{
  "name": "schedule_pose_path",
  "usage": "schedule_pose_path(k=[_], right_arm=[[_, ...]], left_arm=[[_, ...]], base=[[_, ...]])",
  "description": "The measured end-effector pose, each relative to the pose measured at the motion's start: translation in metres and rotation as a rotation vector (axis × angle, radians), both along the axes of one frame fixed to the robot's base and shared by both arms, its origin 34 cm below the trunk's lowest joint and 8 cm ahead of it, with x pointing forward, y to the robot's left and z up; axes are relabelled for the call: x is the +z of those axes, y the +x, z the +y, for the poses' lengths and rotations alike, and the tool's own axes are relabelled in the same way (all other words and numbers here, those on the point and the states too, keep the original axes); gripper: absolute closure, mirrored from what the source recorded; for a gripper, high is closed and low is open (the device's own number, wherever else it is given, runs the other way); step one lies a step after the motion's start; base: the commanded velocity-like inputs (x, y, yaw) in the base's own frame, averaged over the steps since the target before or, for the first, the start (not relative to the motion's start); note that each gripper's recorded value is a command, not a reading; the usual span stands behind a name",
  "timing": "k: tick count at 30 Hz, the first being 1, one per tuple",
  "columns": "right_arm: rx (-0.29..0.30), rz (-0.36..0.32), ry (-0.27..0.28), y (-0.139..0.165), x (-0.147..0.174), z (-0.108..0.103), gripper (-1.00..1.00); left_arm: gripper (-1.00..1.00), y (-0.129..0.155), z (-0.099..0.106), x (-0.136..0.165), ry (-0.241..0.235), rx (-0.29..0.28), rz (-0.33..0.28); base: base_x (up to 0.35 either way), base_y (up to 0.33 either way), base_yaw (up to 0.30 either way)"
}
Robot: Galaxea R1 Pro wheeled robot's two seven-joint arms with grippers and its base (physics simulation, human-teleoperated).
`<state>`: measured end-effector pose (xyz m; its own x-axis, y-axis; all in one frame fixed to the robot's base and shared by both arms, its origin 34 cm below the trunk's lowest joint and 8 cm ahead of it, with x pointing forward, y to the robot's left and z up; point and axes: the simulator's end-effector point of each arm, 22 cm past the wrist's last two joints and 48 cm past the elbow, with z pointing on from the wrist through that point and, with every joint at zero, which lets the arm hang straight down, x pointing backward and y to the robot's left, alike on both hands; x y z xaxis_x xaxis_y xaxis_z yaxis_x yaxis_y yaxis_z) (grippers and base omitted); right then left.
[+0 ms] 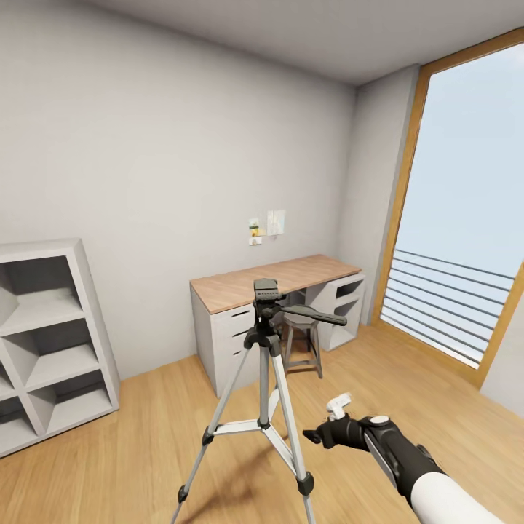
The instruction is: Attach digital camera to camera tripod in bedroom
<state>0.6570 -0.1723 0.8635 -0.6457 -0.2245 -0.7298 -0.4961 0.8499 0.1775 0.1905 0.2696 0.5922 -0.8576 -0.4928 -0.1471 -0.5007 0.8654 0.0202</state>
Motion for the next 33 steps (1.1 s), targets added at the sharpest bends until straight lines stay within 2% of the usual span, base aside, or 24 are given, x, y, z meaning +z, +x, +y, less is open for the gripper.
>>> schedule_pose_path(k=[15, 17, 19, 22, 28, 33], right_arm=[[0.042, 0.020, 0.003, -0.012, -0.011, 0.013, -1.00], [0.059, 0.029, 0.017, -0.016, -0.011, 0.017, -1.00], [0.108, 0.042, 0.060, -0.024, -0.009, 0.034, -1.00], [0.137, 0.043, 0.083, -0.031, -0.011, 0.048, -1.00], [0.158, 0.042, 0.091, -0.039, -0.019, 0.056, -1.00], [0.180, 0.037, 0.069, -0.042, -0.023, 0.064, -1.00]], left_arm=[[1.00, 0.000, 0.000, 0.000, 0.000, 0.000, 0.000], [1.00, 0.000, 0.000, 0.000, 0.000, 0.000, 0.000], [1.00, 0.000, 0.000, 0.000, 0.000, 0.000, 0.000], [1.00, 0.000, 0.000, 0.000, 0.000, 0.000, 0.000], [1.00, 0.000, 0.000, 0.000, 0.000, 0.000, 0.000], [1.00, 0.000, 0.000, 0.000, 0.000, 0.000, 0.000]], base=[[0.000, 0.000, 0.000], [0.000, 0.000, 0.000], [0.000, 0.000, 0.000], [0.000, 0.000, 0.000], [0.000, 0.000, 0.000], [0.000, 0.000, 0.000]])
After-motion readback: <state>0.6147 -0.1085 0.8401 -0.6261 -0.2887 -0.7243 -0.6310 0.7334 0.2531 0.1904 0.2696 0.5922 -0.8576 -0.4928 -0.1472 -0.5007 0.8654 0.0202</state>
